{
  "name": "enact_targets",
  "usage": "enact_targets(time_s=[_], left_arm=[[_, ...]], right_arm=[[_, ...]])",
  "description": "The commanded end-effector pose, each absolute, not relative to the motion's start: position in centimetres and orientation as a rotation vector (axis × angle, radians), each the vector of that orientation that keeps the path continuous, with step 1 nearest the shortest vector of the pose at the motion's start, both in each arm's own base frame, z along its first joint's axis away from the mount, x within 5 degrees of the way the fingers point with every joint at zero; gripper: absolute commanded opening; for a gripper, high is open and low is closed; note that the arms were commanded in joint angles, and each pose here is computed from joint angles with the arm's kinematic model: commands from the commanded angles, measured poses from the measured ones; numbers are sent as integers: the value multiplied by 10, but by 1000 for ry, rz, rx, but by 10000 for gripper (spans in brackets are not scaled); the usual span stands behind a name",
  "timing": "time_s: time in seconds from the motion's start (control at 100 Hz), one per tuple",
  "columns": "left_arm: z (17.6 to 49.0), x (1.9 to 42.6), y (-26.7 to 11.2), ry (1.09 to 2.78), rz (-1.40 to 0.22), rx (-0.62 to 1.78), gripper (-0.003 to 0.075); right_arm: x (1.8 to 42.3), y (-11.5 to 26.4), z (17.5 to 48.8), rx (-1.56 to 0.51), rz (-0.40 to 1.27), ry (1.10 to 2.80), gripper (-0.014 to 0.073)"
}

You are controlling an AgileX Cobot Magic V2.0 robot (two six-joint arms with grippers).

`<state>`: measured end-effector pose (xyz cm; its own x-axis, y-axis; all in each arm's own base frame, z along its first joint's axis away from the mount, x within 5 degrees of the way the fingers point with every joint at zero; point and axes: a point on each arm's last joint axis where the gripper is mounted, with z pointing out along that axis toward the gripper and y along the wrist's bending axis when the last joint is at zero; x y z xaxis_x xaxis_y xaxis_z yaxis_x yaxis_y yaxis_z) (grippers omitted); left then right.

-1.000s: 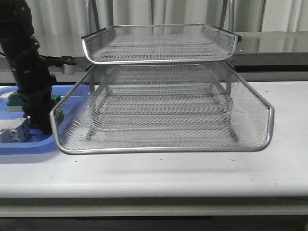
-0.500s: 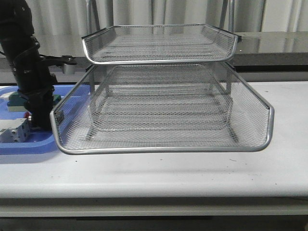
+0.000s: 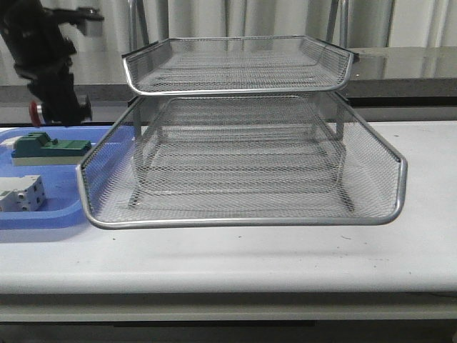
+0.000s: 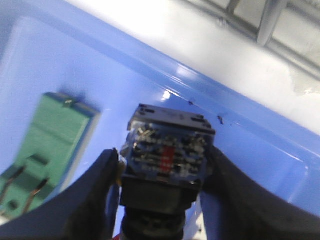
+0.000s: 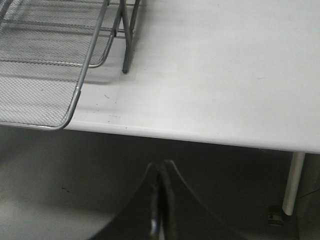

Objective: Place button on rack with both arms
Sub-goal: 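Grasp the red push button with the left gripper and lift it, then carry the button over the pulled-out tray and release it inside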

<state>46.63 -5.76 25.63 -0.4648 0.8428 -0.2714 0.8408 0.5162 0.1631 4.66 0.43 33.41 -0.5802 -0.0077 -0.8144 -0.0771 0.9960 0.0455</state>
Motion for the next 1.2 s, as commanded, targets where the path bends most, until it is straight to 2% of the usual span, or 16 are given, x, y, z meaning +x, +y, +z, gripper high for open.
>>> enact_targets(time_s=[0.0,0.16,0.32,0.51,0.67,0.93,1.19], left_arm=[[325,441,-58,2367,28,1319,-20],[369,417,-64,2312,47,1220,-20],[406,389,-85,2201,63,1247,-20],[430,355,-125,2081,27,1330,-20],[424,331,-162,2044,-32,1445,-20],[391,300,-215,2032,-77,1663,-20],[363,291,-247,2028,-113,1798,-20]], right_arm=[[49,4,348,-64,85,2106,-70],[49,4,348,-64,85,2106,-70],[49,4,348,-64,85,2106,-70],[49,4,348,-64,85,2106,-70],[49,4,348,-64,85,2106,-70],[49,4,348,-64,85,2106,-70],[49,4,348,-64,85,2106,-70]])
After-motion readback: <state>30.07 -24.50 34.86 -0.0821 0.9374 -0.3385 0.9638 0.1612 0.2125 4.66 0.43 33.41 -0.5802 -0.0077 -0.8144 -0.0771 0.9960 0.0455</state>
